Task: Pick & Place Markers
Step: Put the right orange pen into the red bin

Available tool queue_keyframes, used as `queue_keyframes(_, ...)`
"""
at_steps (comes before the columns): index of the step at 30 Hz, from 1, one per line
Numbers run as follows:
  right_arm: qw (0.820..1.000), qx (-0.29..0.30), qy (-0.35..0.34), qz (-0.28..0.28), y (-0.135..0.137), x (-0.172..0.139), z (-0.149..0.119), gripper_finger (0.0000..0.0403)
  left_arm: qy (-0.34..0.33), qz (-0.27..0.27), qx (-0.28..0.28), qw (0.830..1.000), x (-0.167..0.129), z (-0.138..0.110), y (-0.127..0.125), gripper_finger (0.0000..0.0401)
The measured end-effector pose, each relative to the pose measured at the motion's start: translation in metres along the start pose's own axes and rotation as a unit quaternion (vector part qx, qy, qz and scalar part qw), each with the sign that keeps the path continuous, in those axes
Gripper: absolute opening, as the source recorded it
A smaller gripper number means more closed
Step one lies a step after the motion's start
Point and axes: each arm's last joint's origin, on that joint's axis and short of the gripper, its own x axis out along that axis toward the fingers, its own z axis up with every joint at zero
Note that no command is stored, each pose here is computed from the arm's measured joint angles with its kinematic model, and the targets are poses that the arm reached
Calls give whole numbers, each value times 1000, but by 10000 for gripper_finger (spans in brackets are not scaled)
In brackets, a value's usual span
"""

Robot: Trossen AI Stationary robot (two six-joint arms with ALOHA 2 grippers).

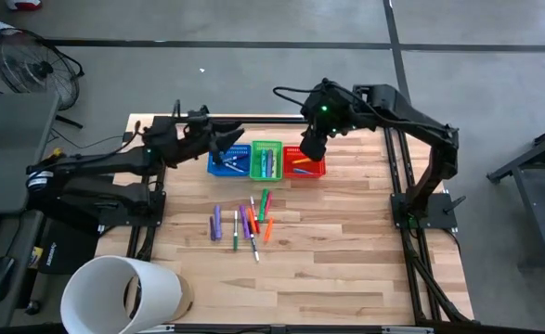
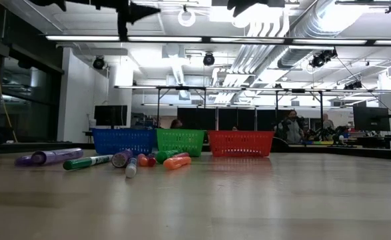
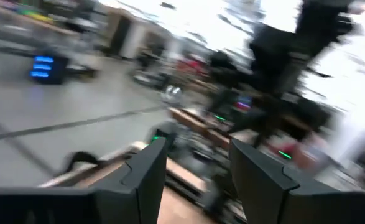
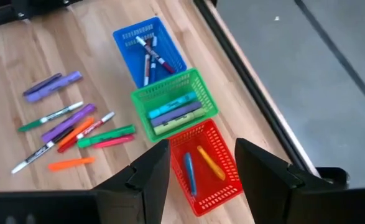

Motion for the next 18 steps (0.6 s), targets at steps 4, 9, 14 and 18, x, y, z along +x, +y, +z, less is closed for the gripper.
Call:
queue_keyframes(4, 1000, 11, -5, -12, 7, -2, -1, 169, 15, -110, 9, 994, -13, 11, -11, 172)
queue_keyframes(9, 997, 81, -17, 2, 18, -1, 0, 169, 20, -210, 14, 977, -32, 24, -21, 172)
queue_keyframes(14, 991, 128, -20, 12, 39, 7, 1, 170, -3, -264, 11, 965, -56, 41, -28, 172)
queue_keyframes(18, 989, 145, -12, 11, 60, 23, 1, 169, -19, -281, 17, 959, -72, 50, -31, 172)
